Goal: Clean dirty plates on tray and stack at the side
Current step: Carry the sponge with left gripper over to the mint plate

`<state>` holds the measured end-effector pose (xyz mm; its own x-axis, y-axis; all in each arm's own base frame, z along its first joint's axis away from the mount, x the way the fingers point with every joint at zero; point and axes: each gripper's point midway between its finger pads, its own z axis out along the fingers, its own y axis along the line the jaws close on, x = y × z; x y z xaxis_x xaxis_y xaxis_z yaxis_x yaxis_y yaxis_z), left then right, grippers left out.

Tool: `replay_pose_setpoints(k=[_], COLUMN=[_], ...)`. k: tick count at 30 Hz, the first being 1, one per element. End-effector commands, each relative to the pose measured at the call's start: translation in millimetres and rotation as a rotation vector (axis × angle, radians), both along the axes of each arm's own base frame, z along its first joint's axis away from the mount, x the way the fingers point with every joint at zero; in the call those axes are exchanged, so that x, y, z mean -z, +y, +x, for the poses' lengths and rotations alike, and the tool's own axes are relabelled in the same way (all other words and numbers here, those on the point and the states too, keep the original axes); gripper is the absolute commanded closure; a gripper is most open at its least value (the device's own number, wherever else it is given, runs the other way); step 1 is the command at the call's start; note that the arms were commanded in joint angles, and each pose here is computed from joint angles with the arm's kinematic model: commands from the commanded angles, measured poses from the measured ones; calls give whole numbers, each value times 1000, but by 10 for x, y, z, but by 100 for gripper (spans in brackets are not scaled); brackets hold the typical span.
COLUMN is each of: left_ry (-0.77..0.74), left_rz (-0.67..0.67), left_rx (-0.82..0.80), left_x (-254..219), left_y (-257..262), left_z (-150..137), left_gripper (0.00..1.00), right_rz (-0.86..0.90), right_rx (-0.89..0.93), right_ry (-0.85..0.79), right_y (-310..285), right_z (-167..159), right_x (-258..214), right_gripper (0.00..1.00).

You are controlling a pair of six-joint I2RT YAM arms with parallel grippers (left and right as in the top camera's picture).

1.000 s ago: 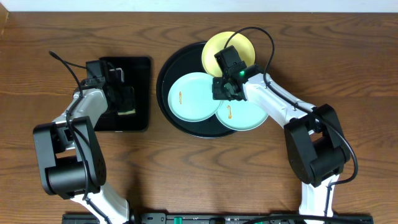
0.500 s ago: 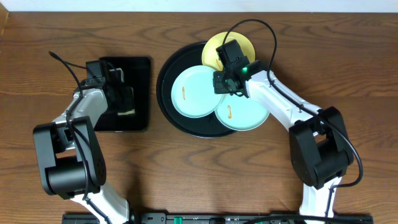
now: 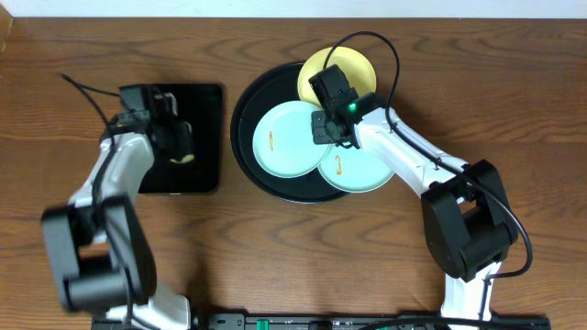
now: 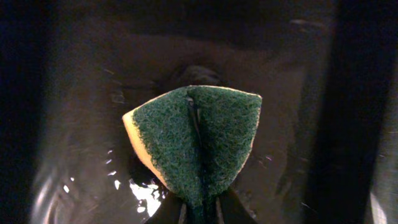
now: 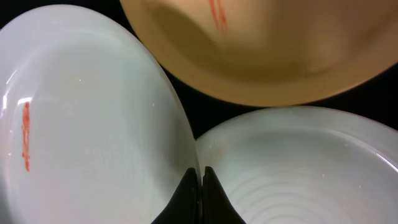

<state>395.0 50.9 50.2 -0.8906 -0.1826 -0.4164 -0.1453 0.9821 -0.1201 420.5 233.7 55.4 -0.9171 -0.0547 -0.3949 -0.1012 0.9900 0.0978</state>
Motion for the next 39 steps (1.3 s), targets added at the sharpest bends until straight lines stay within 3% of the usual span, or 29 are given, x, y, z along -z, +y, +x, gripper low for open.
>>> replay_pose_setpoints(k=[1, 6, 16, 22, 25, 29, 39], left_ry=[-135, -210, -231, -196, -192, -187, -226], left_rz=[48, 58, 32, -95, -12, -95, 39], left_rx=[-36, -40, -81, -156, -177, -131, -192], left_x=[-563, -866, -1044, -1009, -971, -1009, -849], left_y=[83, 79, 54, -79, 21, -152, -69], left_z=[78, 65, -43, -110, -114, -163, -92], left_gripper=[92, 93, 93, 92, 93, 93, 93], right_rz=[8, 41, 24, 23, 12, 24, 58], right_rx=[-47, -112, -204, -178, -174, -138, 19], right_ry=[-71, -89, -107, -78, -74, -93, -51], right_y=[44, 144, 177, 98, 74, 67, 22], right_z=[92, 121, 130, 109, 104, 158, 111], right_x=[-249, -289, -304, -271, -263, -288, -255], right_gripper=[99, 99, 99, 99, 99, 99, 99])
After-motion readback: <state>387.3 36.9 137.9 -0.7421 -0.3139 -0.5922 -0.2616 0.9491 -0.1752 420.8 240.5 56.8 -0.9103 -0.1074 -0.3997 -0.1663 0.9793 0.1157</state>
